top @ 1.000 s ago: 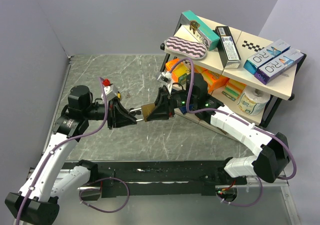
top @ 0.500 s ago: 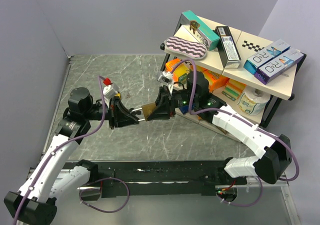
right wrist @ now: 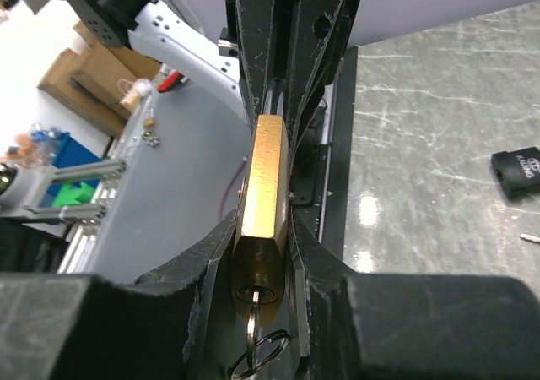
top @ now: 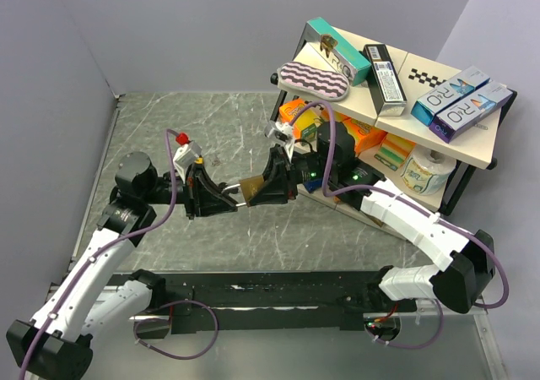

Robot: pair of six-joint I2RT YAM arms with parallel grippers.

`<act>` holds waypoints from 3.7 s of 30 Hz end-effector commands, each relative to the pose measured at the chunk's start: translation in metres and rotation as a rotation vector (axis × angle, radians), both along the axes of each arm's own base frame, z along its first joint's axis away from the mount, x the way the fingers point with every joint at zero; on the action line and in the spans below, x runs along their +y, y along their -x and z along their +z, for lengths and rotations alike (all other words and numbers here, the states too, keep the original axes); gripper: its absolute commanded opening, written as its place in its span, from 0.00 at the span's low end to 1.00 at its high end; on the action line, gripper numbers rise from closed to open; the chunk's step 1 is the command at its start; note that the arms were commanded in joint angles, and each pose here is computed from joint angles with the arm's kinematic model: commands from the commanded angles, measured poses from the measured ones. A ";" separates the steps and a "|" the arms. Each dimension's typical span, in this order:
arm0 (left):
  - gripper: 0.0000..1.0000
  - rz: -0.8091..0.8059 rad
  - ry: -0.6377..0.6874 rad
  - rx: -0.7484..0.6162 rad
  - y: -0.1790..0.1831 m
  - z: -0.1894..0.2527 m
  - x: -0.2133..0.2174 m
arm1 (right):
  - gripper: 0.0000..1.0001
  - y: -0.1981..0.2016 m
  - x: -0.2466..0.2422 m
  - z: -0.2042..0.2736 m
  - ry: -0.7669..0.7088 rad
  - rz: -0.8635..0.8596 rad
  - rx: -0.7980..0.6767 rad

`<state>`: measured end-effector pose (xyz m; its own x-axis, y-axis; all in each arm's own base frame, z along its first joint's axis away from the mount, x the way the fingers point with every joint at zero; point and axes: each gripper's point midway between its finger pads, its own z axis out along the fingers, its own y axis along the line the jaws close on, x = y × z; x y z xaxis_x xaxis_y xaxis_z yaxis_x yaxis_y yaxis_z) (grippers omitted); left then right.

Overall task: Lock with the key
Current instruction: Lock the lock, then place the key at the center of the board.

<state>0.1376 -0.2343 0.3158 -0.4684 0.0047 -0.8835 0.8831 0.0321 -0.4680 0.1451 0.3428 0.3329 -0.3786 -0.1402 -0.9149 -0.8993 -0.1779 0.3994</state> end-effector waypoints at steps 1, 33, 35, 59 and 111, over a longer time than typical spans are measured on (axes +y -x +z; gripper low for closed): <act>0.01 -0.024 0.093 -0.107 -0.005 0.030 -0.026 | 0.00 0.041 0.033 0.032 -0.138 0.160 -0.082; 0.01 0.083 -0.074 -0.212 -0.014 -0.004 0.020 | 0.63 0.000 -0.005 0.005 0.021 0.035 -0.075; 0.01 0.075 -0.105 -0.215 -0.015 -0.011 0.025 | 0.67 -0.002 -0.010 0.001 0.044 0.023 -0.070; 0.01 0.020 -0.115 -0.279 -0.003 -0.014 0.030 | 0.00 -0.012 -0.032 -0.020 0.114 -0.001 -0.109; 0.01 0.892 -0.223 0.334 -0.151 -0.079 0.168 | 0.00 -0.083 0.115 -0.274 0.557 -0.147 -0.242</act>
<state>0.2830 -0.0655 0.2041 -0.6903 -0.3769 -0.6176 0.1830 0.7349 -0.6531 0.2148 0.4427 0.0471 -0.2645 -0.6311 -0.7292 -0.9634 0.1399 0.2285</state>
